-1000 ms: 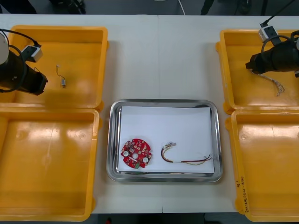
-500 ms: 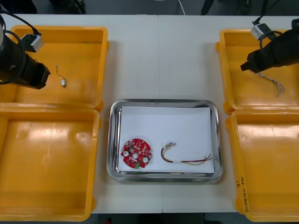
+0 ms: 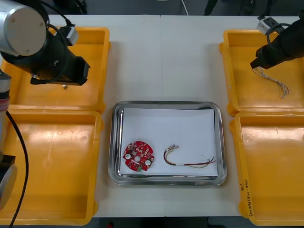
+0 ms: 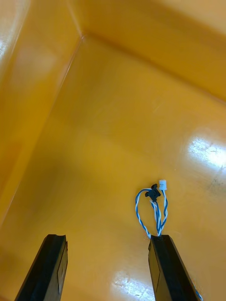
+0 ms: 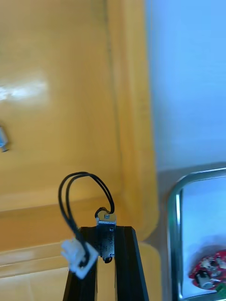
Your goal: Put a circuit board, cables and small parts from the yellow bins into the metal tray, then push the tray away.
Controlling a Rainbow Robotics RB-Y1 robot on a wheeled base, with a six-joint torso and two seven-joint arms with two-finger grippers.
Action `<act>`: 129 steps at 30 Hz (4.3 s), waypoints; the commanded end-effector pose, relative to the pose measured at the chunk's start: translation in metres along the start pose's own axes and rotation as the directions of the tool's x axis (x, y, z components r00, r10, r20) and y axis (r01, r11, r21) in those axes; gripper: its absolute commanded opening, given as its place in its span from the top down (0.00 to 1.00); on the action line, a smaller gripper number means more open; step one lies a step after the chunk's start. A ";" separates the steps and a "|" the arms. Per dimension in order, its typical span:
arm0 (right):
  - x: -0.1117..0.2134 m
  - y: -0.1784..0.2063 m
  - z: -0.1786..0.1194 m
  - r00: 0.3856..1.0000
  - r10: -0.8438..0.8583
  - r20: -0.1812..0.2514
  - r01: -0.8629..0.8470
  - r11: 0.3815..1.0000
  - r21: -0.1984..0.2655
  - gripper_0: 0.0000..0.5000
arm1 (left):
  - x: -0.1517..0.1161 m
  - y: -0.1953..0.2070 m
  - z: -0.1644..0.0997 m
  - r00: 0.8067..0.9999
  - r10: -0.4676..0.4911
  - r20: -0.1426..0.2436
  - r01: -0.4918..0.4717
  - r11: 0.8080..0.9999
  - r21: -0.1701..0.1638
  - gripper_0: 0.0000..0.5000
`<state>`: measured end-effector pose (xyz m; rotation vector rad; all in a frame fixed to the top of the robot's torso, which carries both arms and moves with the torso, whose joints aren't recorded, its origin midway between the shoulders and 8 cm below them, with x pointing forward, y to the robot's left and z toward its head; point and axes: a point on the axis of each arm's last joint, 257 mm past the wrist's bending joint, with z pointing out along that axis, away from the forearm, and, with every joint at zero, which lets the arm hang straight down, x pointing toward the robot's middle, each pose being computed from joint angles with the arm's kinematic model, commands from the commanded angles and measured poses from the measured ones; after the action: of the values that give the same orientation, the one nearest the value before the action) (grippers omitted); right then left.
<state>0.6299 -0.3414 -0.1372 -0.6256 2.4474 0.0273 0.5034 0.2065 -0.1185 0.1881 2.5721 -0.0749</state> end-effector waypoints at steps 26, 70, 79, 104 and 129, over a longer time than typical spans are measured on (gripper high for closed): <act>-0.011 -0.054 -0.055 1.000 0.013 -0.004 -0.013 0.999 0.046 0.00 | 0.042 -0.181 0.077 0.998 0.049 -0.035 -0.046 0.996 0.077 1.00; 0.036 -0.100 -0.005 0.982 -0.188 -0.033 0.191 0.965 0.177 0.00 | 0.052 -0.158 0.083 0.999 0.028 -0.020 -0.027 0.998 0.058 0.00; 0.040 -0.093 0.013 0.985 -0.170 -0.019 0.171 0.968 0.185 0.00 | 0.037 -0.120 0.024 0.999 -0.036 -0.024 0.038 0.997 0.067 0.00; 0.064 -0.072 0.040 0.991 -0.135 -0.022 0.136 0.982 0.127 0.00 | -0.023 0.027 -0.028 0.972 -0.235 0.034 0.237 0.966 -0.106 0.00; 0.076 -0.069 0.051 0.996 -0.095 -0.002 0.094 0.989 0.117 1.00 | -0.069 0.087 -0.004 0.988 -0.143 0.065 0.151 0.981 -0.122 0.00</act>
<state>0.6369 -0.4216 -0.2060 -0.6777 2.3876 -0.1290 0.5514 0.2637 -0.1244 -0.1749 2.6156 -0.0472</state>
